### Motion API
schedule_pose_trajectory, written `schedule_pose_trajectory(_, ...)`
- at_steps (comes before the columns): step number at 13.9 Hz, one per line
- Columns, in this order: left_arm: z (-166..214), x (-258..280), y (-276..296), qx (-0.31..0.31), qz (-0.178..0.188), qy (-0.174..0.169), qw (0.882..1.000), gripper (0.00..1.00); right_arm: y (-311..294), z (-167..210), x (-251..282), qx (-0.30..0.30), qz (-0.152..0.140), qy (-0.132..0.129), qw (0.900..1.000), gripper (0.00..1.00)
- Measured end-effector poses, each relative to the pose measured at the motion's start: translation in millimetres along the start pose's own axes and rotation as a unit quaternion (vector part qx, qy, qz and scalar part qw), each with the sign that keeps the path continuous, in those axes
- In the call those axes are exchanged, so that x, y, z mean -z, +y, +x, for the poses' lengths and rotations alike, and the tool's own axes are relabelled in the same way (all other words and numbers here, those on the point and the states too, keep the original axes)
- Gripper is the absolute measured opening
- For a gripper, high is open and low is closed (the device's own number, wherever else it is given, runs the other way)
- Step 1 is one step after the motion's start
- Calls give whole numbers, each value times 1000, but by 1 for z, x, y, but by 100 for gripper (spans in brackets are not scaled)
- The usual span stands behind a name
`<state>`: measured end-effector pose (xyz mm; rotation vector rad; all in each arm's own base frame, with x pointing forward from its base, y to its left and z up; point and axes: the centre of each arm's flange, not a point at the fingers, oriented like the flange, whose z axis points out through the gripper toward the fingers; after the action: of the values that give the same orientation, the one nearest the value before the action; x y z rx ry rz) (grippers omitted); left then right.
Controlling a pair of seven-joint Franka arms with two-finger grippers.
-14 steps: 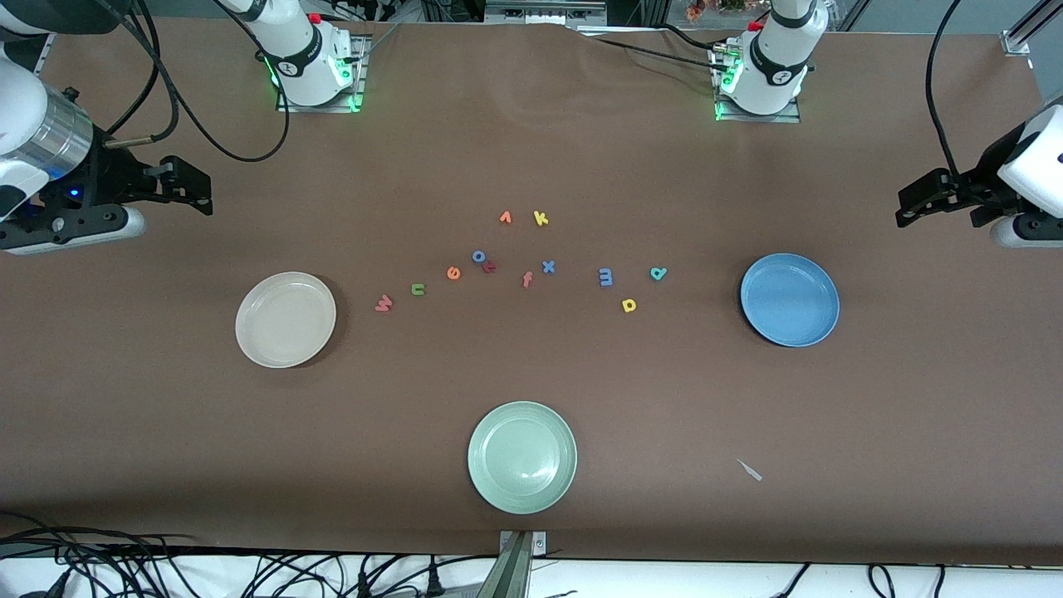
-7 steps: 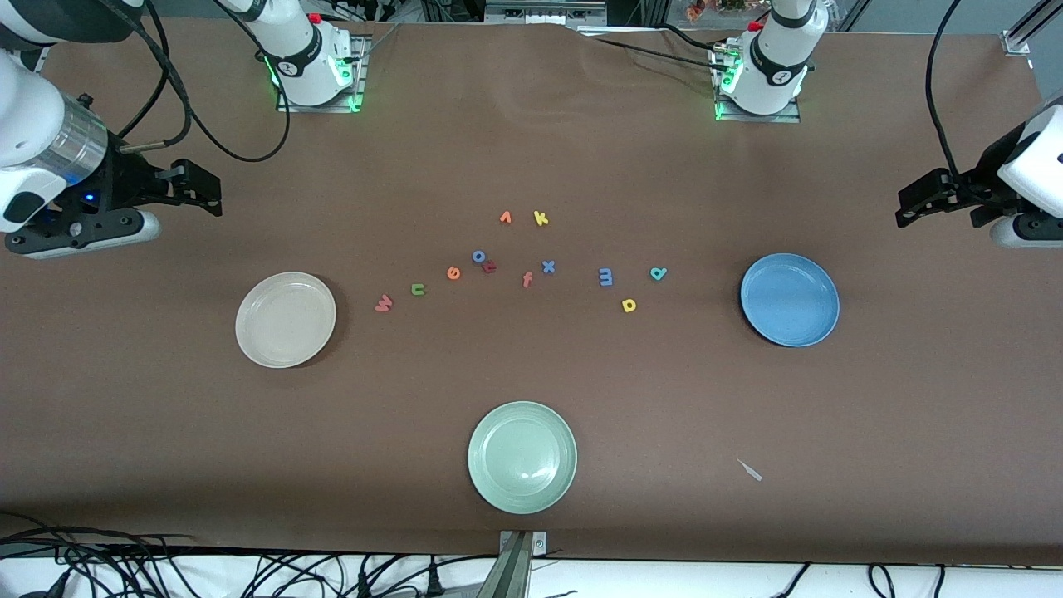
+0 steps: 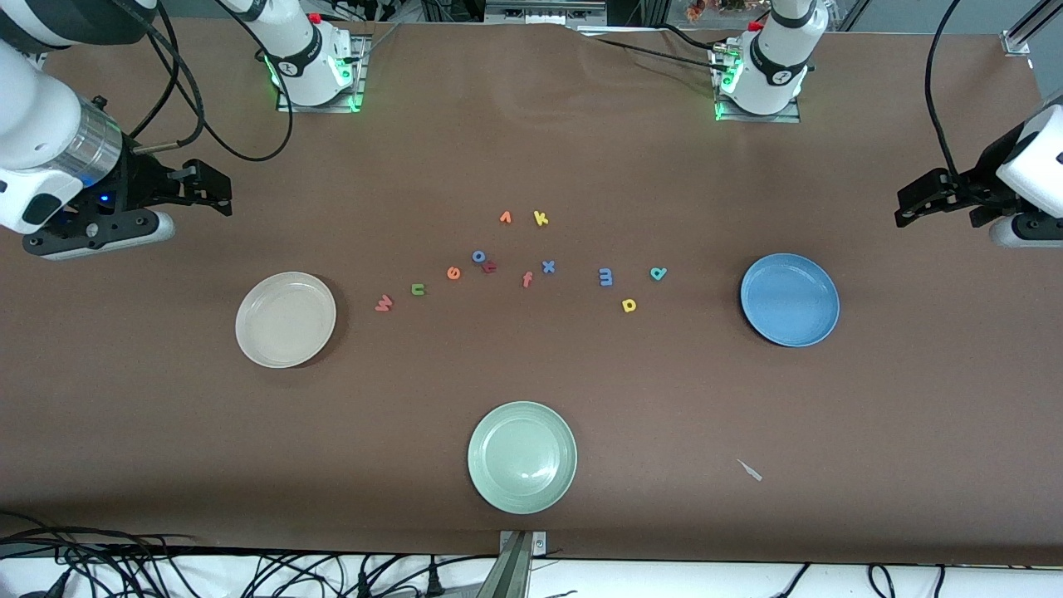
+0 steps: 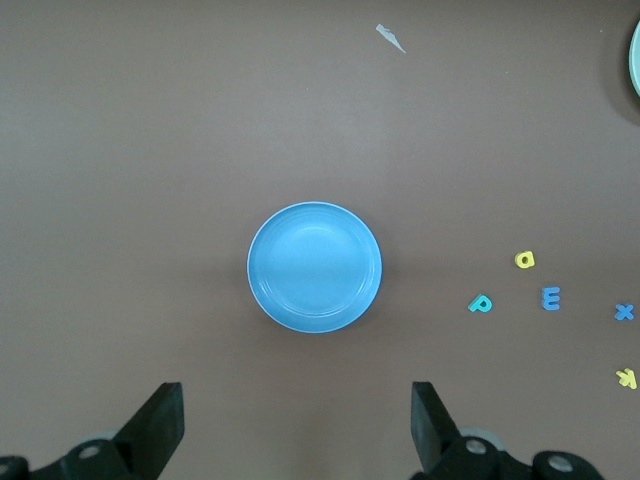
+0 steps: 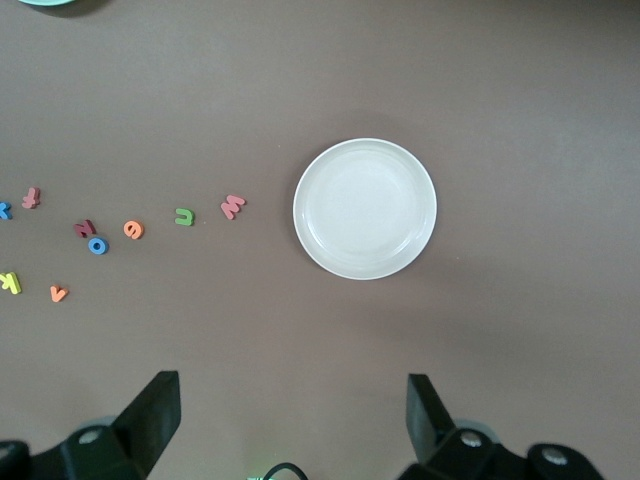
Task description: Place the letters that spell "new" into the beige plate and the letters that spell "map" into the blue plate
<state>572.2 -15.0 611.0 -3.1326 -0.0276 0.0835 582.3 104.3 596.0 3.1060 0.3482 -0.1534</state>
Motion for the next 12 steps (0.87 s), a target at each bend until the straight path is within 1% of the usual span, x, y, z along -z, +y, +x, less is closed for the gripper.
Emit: schedule_pose_trajectory(12, 0, 0, 1, -1, 0, 0, 1000, 100, 0, 0, -3, 0, 0, -4, 1000, 100)
